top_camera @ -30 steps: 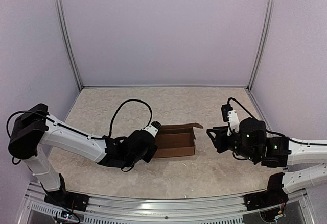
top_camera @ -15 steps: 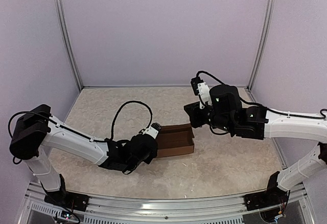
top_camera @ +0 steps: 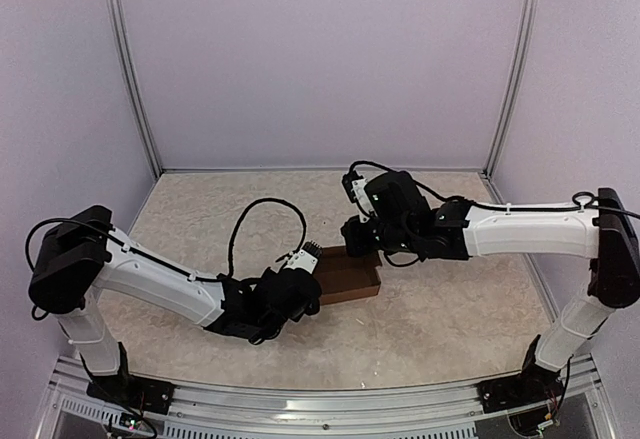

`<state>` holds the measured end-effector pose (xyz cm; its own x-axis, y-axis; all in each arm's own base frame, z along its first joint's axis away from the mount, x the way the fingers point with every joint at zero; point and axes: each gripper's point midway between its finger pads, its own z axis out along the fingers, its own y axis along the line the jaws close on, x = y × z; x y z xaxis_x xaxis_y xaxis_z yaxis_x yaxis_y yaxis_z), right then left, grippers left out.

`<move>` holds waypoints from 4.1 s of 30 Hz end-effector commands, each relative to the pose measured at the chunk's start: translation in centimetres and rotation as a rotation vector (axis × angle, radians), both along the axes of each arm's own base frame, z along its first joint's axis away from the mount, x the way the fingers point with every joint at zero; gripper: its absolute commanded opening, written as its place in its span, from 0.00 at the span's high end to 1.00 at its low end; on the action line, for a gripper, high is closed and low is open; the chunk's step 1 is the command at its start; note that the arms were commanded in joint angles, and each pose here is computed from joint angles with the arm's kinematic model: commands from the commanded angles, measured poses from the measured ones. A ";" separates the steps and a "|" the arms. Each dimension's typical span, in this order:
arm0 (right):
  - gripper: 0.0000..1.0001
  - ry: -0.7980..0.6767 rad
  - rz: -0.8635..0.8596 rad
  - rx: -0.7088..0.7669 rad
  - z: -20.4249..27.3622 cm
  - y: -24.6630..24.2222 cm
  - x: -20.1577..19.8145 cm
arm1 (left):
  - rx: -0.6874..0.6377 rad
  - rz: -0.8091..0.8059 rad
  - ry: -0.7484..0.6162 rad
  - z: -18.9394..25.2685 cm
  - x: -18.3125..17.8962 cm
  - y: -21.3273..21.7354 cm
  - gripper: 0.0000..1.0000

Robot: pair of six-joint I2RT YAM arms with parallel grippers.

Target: Fold the paper box

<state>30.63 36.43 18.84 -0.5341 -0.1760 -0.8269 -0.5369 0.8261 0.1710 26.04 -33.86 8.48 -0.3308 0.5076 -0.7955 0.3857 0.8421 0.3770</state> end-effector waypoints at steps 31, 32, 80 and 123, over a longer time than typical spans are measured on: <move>1.00 0.204 -0.055 -0.019 -10.4 -1.1 -1.5 | -0.154 -0.260 0.235 2.0 -5.0 -1.8 0.40; 1.00 0.200 -0.055 -0.011 -10.3 -1.0 -1.4 | -0.140 -0.293 0.260 1.7 -5.6 -1.7 0.41; 1.00 0.190 -0.056 -0.022 -9.9 -1.2 -1.3 | -0.900 -0.180 0.895 3.4 5.1 0.8 0.33; 1.00 0.218 -0.055 -0.017 -11.1 -1.0 -1.6 | -0.923 -0.247 1.085 0.8 1.5 -3.5 0.39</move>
